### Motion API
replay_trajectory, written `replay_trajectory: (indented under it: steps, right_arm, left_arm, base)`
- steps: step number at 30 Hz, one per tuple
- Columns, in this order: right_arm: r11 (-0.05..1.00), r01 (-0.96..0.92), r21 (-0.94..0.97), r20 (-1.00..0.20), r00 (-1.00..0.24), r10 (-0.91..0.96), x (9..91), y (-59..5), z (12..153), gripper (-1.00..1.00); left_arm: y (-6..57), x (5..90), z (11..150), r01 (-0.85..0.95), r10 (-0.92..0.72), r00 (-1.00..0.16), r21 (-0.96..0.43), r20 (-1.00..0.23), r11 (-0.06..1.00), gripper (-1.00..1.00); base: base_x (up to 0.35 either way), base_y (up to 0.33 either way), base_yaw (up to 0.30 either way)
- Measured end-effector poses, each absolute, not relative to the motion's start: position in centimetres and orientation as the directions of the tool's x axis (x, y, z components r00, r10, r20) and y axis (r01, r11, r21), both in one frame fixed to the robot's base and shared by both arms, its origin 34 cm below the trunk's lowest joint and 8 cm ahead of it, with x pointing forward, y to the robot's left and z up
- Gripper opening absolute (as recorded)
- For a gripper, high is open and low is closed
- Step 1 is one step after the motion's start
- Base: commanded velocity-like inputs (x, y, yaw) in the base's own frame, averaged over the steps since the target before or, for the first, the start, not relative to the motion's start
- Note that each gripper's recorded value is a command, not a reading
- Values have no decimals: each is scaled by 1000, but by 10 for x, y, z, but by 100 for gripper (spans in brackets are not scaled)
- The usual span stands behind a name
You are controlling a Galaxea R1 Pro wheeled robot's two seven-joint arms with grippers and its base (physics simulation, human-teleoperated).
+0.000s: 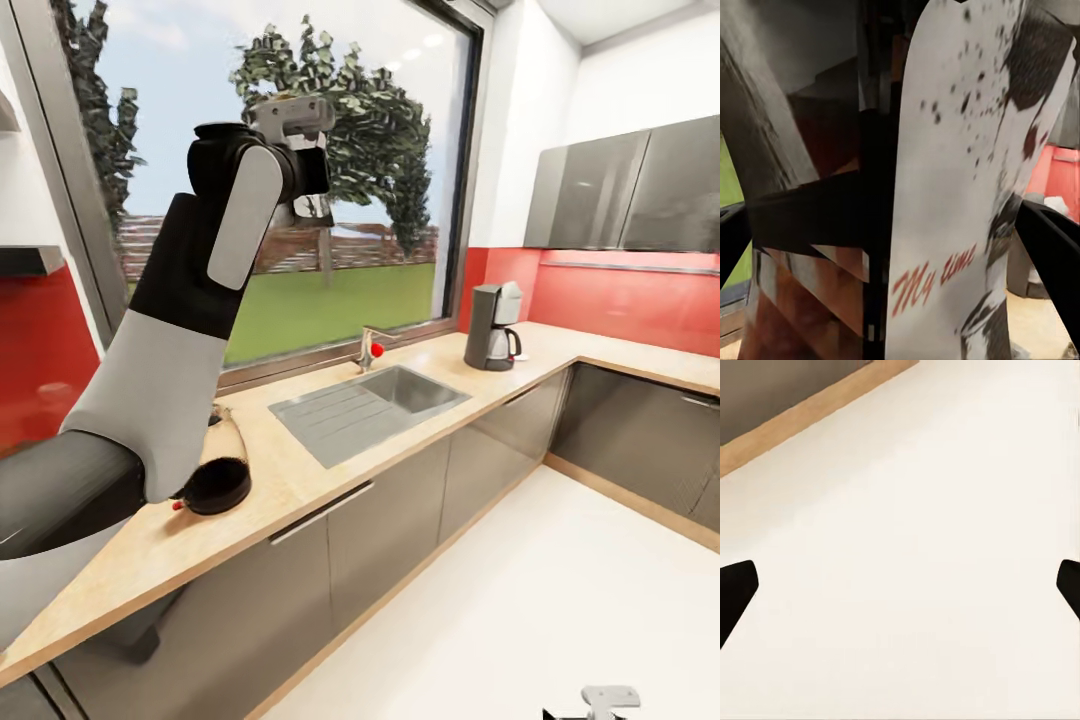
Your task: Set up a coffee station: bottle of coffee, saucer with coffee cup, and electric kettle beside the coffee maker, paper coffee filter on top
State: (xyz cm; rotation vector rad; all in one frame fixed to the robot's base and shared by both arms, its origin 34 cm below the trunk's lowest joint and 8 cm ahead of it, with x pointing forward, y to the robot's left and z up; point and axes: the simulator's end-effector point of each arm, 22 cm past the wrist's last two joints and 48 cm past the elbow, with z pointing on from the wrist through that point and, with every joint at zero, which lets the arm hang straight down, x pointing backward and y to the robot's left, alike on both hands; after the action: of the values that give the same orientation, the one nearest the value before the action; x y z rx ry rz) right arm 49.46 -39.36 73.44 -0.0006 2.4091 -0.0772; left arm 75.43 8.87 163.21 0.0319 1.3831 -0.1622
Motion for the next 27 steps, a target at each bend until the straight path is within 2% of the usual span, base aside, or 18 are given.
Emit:
replay_trajectory:
  steps: [27]
  right_arm:
    - [999, 41, -33, -654, -757, 10, 478, -393, 733, 100]
  left_arm:
    - [87, 748, 1637, 143, -100, 178, -75, -979, 987, -100]
  base:
    - [0, -11, -259]
